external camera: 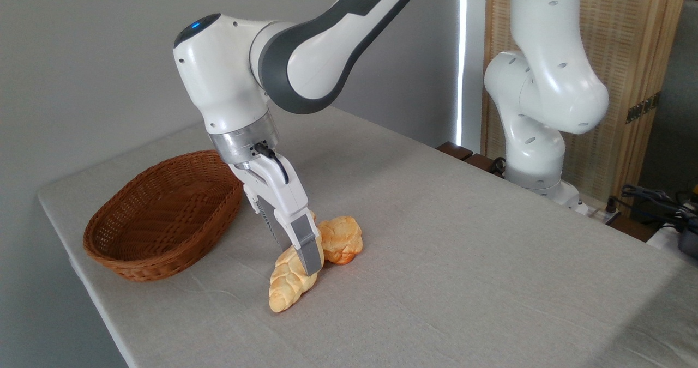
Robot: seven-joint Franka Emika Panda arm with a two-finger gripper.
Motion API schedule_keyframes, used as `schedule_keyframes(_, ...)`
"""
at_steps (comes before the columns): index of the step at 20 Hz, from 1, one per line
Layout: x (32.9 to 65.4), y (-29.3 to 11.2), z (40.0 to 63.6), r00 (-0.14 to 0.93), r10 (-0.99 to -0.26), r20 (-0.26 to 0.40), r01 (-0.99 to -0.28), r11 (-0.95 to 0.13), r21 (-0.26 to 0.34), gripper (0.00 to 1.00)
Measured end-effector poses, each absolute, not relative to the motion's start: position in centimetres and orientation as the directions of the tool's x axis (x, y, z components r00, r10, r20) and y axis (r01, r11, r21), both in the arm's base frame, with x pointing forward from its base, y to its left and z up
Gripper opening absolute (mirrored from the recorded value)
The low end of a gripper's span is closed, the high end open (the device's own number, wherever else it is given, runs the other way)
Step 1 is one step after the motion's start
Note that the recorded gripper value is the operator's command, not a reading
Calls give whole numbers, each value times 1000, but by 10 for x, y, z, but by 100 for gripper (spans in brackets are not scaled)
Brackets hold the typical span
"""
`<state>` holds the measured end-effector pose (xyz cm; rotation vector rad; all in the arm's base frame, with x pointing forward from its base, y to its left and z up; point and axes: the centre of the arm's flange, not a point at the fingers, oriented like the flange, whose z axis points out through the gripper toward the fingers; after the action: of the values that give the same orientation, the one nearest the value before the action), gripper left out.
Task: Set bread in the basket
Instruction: 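Close the gripper around the croissant's middle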
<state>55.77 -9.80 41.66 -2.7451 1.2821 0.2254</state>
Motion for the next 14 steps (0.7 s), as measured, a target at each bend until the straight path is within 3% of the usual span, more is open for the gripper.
schedule_keyframes(3,557,-99,416,627,-757,-185,-774,-632,-38,35)
schedule_keyframes(14,556,-100,415,624,-758,-187,-776,-630,-37,35)
